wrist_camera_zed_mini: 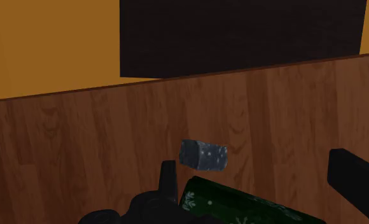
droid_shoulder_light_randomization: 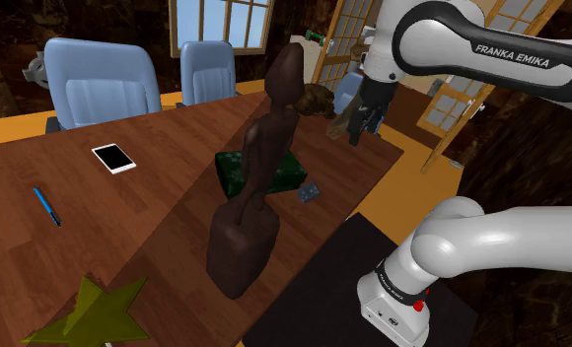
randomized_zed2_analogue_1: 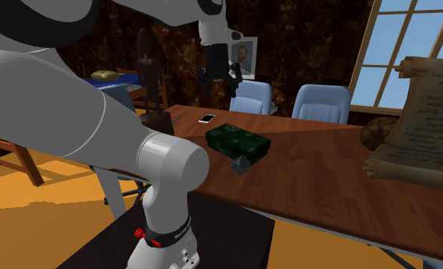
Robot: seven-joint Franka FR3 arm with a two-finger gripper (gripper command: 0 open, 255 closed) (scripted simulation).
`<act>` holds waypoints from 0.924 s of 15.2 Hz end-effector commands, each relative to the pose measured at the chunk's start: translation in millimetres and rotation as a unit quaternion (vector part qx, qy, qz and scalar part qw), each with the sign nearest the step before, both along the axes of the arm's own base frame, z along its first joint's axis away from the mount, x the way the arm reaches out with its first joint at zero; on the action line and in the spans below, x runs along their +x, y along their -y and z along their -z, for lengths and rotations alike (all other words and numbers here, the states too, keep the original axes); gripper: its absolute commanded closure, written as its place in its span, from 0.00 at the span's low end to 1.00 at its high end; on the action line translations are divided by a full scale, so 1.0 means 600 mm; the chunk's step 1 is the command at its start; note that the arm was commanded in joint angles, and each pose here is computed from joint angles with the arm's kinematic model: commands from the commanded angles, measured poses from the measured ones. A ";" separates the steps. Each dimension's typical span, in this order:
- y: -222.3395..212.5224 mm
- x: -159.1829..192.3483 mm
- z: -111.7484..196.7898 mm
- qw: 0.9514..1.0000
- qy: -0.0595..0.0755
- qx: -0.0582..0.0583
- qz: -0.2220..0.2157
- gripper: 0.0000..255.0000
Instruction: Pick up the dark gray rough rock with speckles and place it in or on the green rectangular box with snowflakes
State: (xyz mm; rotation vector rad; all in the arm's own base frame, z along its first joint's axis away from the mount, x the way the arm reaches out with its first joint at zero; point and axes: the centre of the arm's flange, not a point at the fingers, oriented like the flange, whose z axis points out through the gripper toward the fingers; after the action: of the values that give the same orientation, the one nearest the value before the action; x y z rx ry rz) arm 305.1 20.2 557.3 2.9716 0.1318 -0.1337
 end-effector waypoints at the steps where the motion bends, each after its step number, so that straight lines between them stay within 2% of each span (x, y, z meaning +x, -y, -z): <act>1: 0.000 0.000 0.000 1.000 0.000 0.000 0.000 0.00; 4: 0.017 -0.007 0.062 0.998 0.018 0.002 -0.060 0.00; 7: 0.035 -0.009 0.125 0.992 0.036 0.005 -0.120 0.00; 10: 0.052 -0.007 0.188 0.982 0.054 0.007 -0.179 0.00; 14: 0.074 0.003 0.271 0.963 0.077 0.010 -0.257 0.00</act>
State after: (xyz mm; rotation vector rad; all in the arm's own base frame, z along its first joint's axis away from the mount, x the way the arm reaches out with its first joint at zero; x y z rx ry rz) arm 304.5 -20.4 406.3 2.8590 0.8100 0.1314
